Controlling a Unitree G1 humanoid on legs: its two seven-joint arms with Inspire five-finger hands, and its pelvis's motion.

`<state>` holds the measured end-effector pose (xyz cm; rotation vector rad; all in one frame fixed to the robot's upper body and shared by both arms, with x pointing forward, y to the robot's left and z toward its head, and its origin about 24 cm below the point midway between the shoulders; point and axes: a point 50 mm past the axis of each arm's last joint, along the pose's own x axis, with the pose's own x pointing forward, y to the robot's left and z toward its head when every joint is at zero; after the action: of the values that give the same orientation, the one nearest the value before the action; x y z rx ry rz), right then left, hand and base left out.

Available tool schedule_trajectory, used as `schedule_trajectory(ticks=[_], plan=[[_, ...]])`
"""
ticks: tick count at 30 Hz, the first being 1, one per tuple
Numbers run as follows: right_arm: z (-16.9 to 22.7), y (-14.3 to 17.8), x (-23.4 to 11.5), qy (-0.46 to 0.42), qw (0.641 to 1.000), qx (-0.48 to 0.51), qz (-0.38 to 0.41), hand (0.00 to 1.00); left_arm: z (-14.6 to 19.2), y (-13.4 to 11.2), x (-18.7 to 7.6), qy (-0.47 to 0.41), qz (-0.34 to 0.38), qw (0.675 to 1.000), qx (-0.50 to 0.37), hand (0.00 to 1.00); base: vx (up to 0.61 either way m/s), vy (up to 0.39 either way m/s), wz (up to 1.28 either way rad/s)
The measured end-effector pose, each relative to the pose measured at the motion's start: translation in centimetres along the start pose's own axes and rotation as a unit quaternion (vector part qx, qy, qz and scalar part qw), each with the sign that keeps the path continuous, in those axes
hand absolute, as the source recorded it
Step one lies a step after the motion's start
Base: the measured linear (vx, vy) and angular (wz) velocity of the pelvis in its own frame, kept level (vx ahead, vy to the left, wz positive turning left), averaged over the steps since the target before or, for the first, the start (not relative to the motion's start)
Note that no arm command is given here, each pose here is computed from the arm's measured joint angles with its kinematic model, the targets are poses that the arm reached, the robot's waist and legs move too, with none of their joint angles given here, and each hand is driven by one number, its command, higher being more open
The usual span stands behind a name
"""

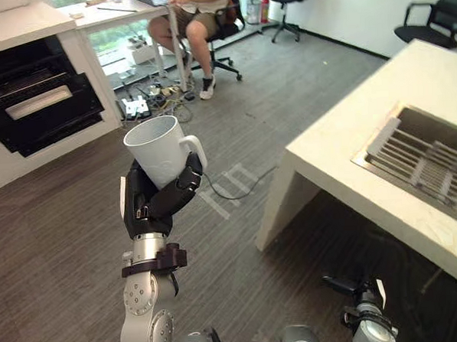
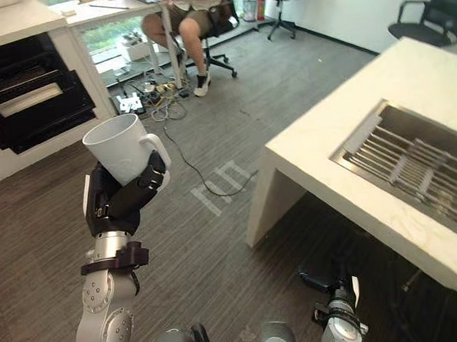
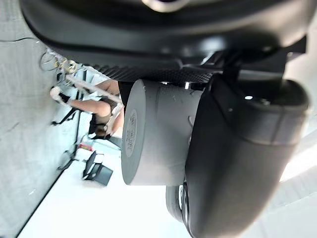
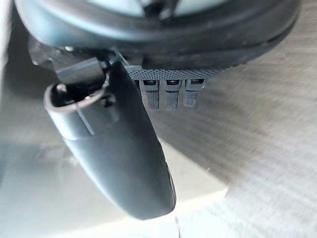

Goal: Walk over to the sink, pick up the cup, carry it to the dishwasher, place the cup inside the dishwasher, then close the dishwasher door

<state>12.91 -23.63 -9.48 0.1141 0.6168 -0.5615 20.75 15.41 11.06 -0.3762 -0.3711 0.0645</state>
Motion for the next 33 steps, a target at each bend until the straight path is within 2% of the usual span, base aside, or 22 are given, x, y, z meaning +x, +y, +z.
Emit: schedule_trajectory(ticks=[6, 12, 18, 27, 28, 33], plan=[[-1.4, -0.6, -1.6, 0.014, 1.000, -0.006, 0.000, 0.90, 0.2, -0.7, 0.1, -0.006, -0.013, 1.000, -0.008, 0.30, 0.25, -0.092, 0.96], [-0.5, -0.6, -1.6, -0.003, 1.000, -0.011, 0.016, 0.90, -0.3, -1.1, -0.7, 0.006, -0.006, 0.999, -0.031, 0.30, 0.23, -0.153, 0.44], [-1.6, -0.9, -2.4, 0.014, 0.999, -0.029, 0.026, 0.90, -0.5, -0.5, -1.4, 0.020, 0.005, 1.000, -0.024, 0.30, 0.06, -0.004, 0.01], [-0.9, 0.5, -2.5, -0.005, 0.996, -0.057, 0.063, 0.90, -0.8, 0.8, -2.5, 0.038, 0.032, 0.999, -0.005, 0.30, -0.02, 0.006, 0.14], [-0.4, 2.1, -2.3, -0.015, 0.992, -0.077, 0.095, 0.90, -0.5, 2.0, -2.7, 0.035, 0.056, 0.998, 0.013, 0.30, -0.02, -0.019, 0.16], [-0.7, 2.0, -2.3, -0.009, 0.992, -0.077, 0.095, 0.90, -0.6, 2.0, -2.7, 0.035, 0.062, 0.997, 0.011, 0.30, 0.00, -0.001, -0.13]])
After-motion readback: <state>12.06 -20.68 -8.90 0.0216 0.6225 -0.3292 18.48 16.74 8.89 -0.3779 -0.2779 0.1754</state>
